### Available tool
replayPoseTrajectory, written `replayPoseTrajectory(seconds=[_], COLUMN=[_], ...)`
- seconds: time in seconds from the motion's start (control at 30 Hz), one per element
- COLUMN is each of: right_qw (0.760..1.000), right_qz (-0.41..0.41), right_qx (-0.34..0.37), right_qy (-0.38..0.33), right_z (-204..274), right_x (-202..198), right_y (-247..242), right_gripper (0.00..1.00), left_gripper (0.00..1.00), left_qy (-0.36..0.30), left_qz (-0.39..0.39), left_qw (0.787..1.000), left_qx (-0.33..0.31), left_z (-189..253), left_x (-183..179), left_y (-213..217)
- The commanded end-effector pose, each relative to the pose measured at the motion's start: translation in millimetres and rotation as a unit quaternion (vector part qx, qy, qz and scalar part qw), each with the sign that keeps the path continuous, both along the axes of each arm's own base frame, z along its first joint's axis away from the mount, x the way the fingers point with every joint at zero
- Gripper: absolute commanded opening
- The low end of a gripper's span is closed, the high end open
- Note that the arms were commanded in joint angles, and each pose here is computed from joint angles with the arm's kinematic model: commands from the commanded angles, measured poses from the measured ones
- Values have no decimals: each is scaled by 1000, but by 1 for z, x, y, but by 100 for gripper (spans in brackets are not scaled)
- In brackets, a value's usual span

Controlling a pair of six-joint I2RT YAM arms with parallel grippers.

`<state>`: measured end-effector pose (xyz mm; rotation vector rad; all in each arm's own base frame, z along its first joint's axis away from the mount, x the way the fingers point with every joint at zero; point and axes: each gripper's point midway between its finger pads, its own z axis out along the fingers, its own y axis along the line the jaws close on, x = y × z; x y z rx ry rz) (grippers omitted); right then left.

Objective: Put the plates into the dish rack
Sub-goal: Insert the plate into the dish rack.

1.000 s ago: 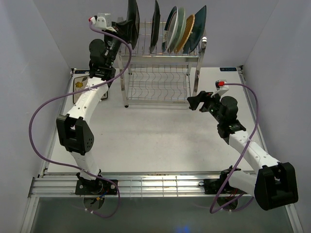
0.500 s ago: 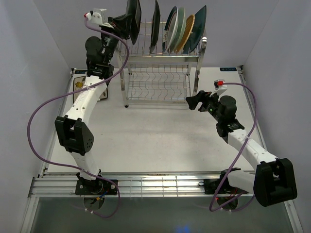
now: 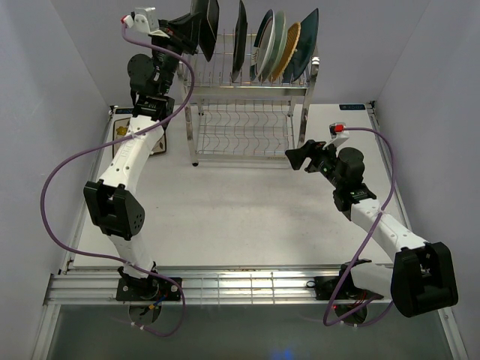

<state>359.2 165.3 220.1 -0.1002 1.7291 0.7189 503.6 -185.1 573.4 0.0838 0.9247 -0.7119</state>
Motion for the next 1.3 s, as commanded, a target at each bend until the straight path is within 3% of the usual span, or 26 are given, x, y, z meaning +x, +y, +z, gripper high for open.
replayPoseTrajectory(seconds=[0.0,0.63,0.9,1.27], right_qw=[999,999,999,999], right_qz=[13,15,6,6], right_qx=[16,20,15,13], right_qy=[-38,-39,-43,-47], right_z=[28,28,30,31], right_x=[3,2,-2,-5], right_y=[7,8,3,2], right_gripper=[86,86,86,86], left_gripper=[0,0,0,0], left_qy=[-137,-94,-79,-78], left_qz=[0,18,26,9], left_qw=[988,994,996,997], left_qx=[-70,-56,-29,-20], left_z=[103,66,24,2], left_x=[-83,-65,-56,-79], left_y=[30,0,-5,-4])
